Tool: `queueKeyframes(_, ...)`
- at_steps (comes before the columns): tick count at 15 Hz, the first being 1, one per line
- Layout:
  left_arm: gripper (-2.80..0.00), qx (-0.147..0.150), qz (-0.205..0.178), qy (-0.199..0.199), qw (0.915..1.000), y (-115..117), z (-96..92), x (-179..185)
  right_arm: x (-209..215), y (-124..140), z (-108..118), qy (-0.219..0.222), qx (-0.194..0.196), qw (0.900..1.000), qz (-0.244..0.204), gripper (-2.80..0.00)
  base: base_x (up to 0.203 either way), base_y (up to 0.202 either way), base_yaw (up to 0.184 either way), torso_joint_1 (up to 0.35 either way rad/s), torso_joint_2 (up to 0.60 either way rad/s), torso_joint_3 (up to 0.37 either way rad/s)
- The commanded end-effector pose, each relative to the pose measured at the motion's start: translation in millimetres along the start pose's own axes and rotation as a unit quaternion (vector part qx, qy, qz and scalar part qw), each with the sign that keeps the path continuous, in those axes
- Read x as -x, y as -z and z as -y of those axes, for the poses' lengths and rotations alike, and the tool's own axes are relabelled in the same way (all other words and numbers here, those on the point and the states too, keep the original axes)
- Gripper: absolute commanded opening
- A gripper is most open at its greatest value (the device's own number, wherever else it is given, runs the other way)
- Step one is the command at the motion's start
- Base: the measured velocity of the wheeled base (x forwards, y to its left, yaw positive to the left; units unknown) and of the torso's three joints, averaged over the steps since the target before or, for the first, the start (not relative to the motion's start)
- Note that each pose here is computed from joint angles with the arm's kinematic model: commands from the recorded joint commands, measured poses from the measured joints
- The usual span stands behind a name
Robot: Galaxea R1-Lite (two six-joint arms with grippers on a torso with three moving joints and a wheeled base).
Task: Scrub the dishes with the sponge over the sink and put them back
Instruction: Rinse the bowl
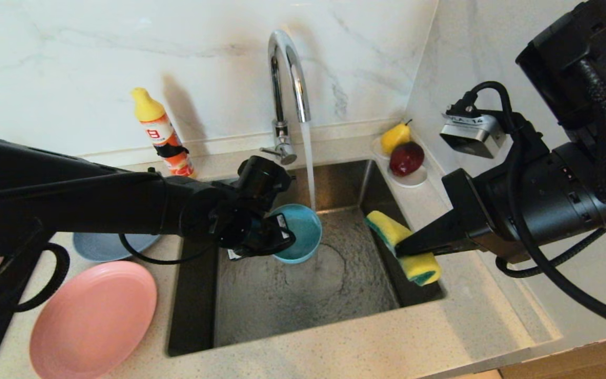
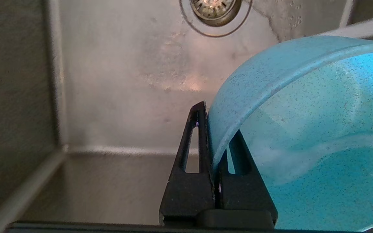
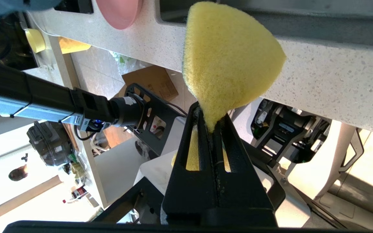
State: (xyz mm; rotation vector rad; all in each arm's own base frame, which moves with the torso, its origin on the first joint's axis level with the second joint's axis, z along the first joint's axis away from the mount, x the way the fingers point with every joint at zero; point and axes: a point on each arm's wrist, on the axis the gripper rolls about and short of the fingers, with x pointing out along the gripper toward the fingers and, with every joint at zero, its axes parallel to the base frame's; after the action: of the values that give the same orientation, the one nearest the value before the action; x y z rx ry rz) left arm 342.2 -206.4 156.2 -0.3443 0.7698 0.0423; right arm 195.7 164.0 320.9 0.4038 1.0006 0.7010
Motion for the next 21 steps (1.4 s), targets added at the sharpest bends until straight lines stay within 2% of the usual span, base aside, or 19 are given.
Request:
queueKeyframes(1,-2.8,0.005,-0.004,-0.007,1.0,2,3.5,-16,-2,1,2,0.003,-0.004,1.0,-0.006,-2.8,0.0,0.0,0.0,0.0,0.0,0.0)
queueKeyframes(4,-2.8,0.011,0.002,-0.004,0.9999,-2,7.0,-20,-1,2,1,0.002,-0.004,1.0,-0.006,-2.8,0.0,0.0,0.0,0.0,0.0,0.0)
queueKeyframes(12,-2.8,0.065,0.025,0.004,0.9975,-21,10.9,-33,-6,2,4,0.007,-0.007,1.0,-0.013,-2.8,0.0,0.0,0.0,0.0,0.0,0.0)
queueKeyframes(16,-2.8,0.064,0.024,0.002,0.9977,-19,14.7,-44,-6,4,6,0.006,-0.006,1.0,-0.011,-2.8,0.0,0.0,0.0,0.0,0.0,0.0)
queueKeyframes(21,-2.8,0.067,0.02,0.0,0.9976,-19,13.0,-40,-5,4,5,0.005,-0.005,1.0,-0.007,-2.8,0.0,0.0,0.0,0.0,0.0,0.0)
